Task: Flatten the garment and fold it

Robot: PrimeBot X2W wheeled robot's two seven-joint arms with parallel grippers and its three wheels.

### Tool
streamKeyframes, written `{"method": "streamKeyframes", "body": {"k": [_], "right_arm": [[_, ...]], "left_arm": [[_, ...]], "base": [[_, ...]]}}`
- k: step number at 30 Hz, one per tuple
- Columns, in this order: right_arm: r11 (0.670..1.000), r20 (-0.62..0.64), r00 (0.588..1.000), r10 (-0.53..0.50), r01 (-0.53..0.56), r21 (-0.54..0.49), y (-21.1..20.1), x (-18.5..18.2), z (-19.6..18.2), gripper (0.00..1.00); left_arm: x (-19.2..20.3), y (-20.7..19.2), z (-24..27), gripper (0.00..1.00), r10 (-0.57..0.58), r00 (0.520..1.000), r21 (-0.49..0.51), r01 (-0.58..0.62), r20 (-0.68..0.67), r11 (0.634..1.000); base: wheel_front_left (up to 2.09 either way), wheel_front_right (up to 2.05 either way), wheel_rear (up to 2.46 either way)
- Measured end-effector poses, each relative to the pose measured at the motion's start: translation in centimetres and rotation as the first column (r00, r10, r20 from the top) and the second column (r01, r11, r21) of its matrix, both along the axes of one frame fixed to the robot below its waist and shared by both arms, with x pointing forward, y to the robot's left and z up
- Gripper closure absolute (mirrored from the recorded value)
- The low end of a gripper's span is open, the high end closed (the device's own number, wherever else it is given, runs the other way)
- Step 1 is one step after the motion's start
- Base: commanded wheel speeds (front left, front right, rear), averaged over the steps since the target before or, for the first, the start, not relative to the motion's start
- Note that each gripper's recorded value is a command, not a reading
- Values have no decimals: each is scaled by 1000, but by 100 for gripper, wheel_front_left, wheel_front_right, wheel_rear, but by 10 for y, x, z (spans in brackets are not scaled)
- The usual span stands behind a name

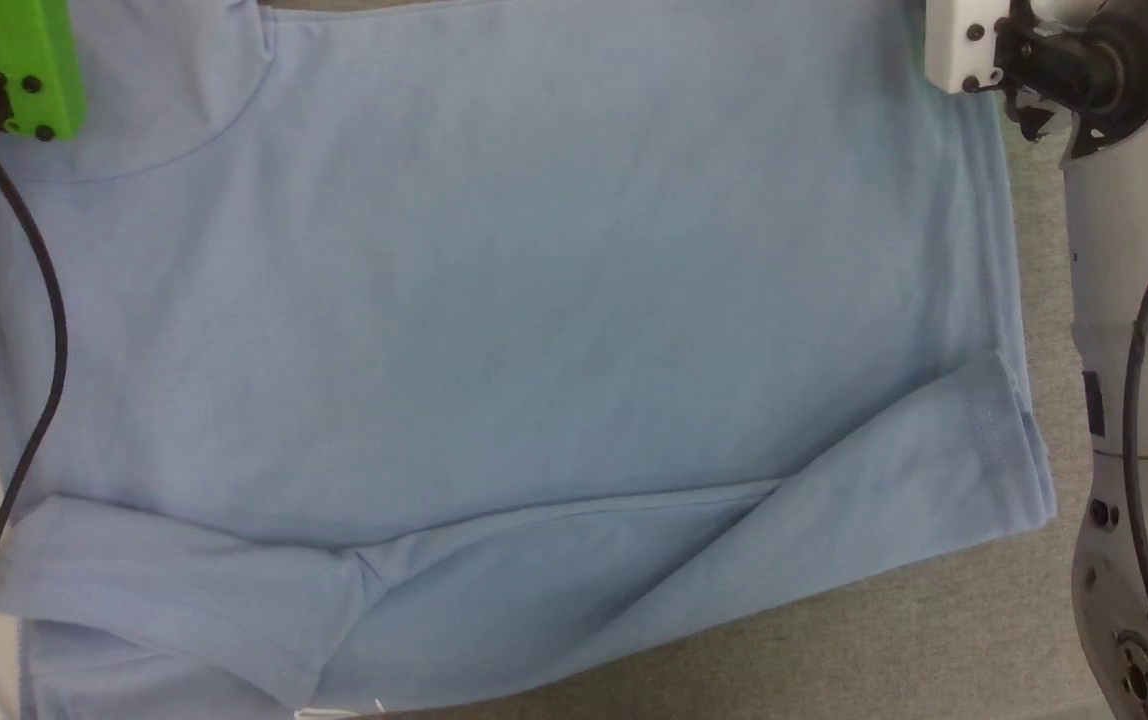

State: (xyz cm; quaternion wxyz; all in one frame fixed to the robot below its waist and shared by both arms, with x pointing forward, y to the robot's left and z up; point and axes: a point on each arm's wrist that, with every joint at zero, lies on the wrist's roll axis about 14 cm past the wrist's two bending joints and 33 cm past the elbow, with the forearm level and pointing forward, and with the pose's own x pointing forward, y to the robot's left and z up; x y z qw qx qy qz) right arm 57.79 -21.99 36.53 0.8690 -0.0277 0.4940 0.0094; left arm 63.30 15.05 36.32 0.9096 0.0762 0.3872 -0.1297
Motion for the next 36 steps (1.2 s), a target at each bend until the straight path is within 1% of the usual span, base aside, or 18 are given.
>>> {"method": "streamKeyframes", "body": {"k": [4,7,9,12,16,18,19,21,24,27,29,33,36], "right_arm": [[1000,67,998,8,-9,12,5,-4,8,100],[999,193,981,-6,-4,49,6,-8,21,100],[995,296,955,-31,2,97,8,-11,35,100],[992,398,916,-48,-4,130,8,-23,53,100],[990,506,861,-47,-29,141,7,-46,74,100],[988,544,838,-50,-39,151,8,-59,82,100],[987,551,833,-49,-43,153,8,-67,83,100],[986,549,834,-56,-39,160,6,-83,82,100],[987,523,850,-63,-26,161,1,-109,77,100],[988,484,873,-60,-18,155,-2,-130,74,100],[989,441,896,-50,-17,147,-4,-144,69,100],[993,347,938,-5,-36,114,-2,-162,56,100],[994,275,960,46,-71,83,5,-171,45,100]], "left_arm": [[-1,1,10,100,22,997,-50,-19,75,999],[-10,2,20,100,36,987,-102,-21,154,995],[-18,2,31,100,57,974,-149,-24,219,989],[-38,3,44,100,74,959,-204,-17,275,979],[-72,10,63,100,134,937,-287,-37,323,957],[-91,17,71,100,164,928,-308,-57,334,950],[-102,20,74,100,185,924,-325,-72,333,943],[-124,25,78,100,212,923,-347,-93,323,933],[-163,28,78,100,245,926,-378,-126,286,917],[-200,25,72,100,275,936,-426,-161,219,890],[-224,21,66,100,290,943,-451,-189,165,872],[-259,22,55,100,319,944,-471,-245,83,848],[-276,24,45,100,334,942,-470,-277,41,838]], "base": [[0,0,0],[0,0,0],[0,0,0],[0,0,0],[0,0,0],[0,0,0],[0,0,0],[0,0,0],[0,0,0],[0,0,0],[0,0,0],[0,0,0],[0,0,0]]}}
